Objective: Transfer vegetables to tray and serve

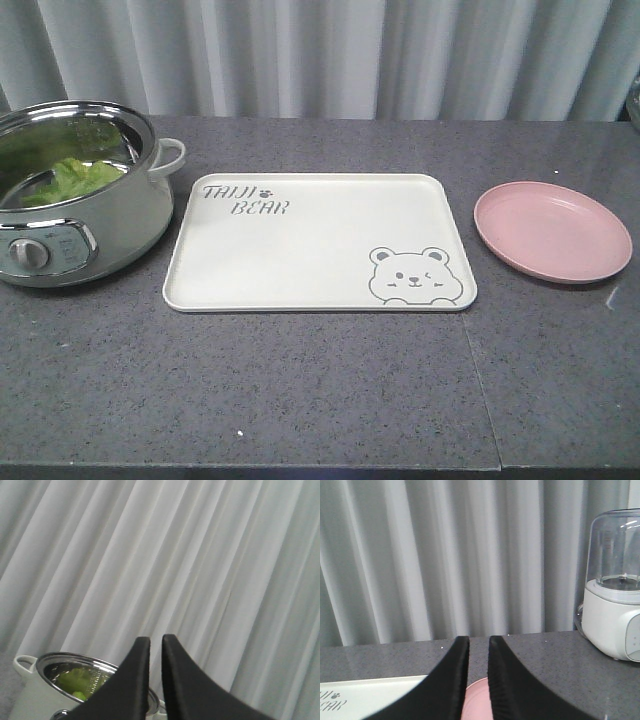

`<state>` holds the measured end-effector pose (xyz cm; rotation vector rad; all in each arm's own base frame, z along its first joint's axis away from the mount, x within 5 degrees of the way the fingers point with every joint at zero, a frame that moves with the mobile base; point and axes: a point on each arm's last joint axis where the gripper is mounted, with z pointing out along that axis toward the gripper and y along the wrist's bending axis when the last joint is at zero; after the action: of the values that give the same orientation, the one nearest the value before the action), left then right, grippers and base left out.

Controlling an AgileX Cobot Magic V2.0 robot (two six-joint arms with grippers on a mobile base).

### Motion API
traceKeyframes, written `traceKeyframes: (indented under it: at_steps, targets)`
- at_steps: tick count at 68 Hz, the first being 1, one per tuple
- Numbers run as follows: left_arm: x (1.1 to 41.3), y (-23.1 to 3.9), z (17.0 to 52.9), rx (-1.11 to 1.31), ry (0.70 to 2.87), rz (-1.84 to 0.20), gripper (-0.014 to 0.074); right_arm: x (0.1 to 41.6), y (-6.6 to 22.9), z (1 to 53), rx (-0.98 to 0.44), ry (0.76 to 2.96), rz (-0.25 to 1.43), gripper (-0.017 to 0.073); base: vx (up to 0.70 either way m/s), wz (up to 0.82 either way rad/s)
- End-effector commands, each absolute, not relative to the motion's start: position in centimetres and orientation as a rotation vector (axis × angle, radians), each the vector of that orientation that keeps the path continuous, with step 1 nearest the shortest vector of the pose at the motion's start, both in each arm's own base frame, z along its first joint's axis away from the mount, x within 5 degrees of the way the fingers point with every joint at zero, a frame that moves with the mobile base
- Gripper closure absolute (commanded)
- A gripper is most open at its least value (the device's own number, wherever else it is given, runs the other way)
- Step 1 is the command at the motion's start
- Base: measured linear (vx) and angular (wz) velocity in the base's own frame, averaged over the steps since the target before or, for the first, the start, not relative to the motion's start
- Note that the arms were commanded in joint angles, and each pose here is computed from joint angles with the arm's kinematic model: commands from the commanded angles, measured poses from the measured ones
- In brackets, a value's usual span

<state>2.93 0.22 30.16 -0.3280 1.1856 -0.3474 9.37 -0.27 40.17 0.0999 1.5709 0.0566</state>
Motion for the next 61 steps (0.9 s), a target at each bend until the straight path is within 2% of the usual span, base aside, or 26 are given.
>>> traceKeyframes:
  at_steps: [1, 7, 14, 19, 25, 34, 44, 53, 61]
  targets:
    - [2.4, 0.3, 33.1, -0.339, 1.223, -0.333, 0.0454, 9.8, -0.2, 41.7, 0.063, 1.482, 0.047, 0.0282, 0.00, 0.00]
    - [2.3, 0.3, 35.3, -0.369, 1.294, -0.321, 0.0346, 9.9, -0.1, 42.0, 0.058, 1.451, 0.068, 0.0123, 0.00, 0.00]
    - [3.2, 0.5, 37.0, -0.402, 1.389, -0.306, 0.0165, 9.9, -0.1, 42.4, 0.073, 1.408, 0.077, -0.0014, 0.00, 0.00]
    - [3.9, 0.6, 37.9, -0.431, 1.472, -0.295, 0.0048, 9.9, -0.1, 42.4, 0.075, 1.404, 0.077, -0.0046, 0.00, 0.00]
    - [5.1, 0.6, 38.4, -0.440, 1.504, -0.293, -0.0029, 9.9, -0.1, 42.2, 0.069, 1.428, 0.082, -0.0037, 0.00, 0.00]
    - [6.1, 0.6, 38.7, -0.446, 1.482, -0.325, -0.0031, 9.9, 0.0, 42.1, 0.066, 1.440, 0.086, -0.0015, 0.00, 0.00]
    - [7.4, 0.6, 39.3, -0.377, 1.500, -0.260, 0.0021, 9.9, 0.0, 42.0, 0.063, 1.450, 0.089, -0.0001, 0.00, 0.00]
    - [9.6, 0.7, 42.2, -0.326, 1.578, -0.203, 0.0078, 9.9, 0.1, 41.9, 0.059, 1.466, 0.092, -0.0001, 0.00, 0.00]
    - [13.4, 0.8, 45.2, -0.276, 1.699, -0.159, 0.0108, 9.9, 0.1, 41.8, 0.056, 1.477, 0.094, -0.0001, 0.00, 0.00]
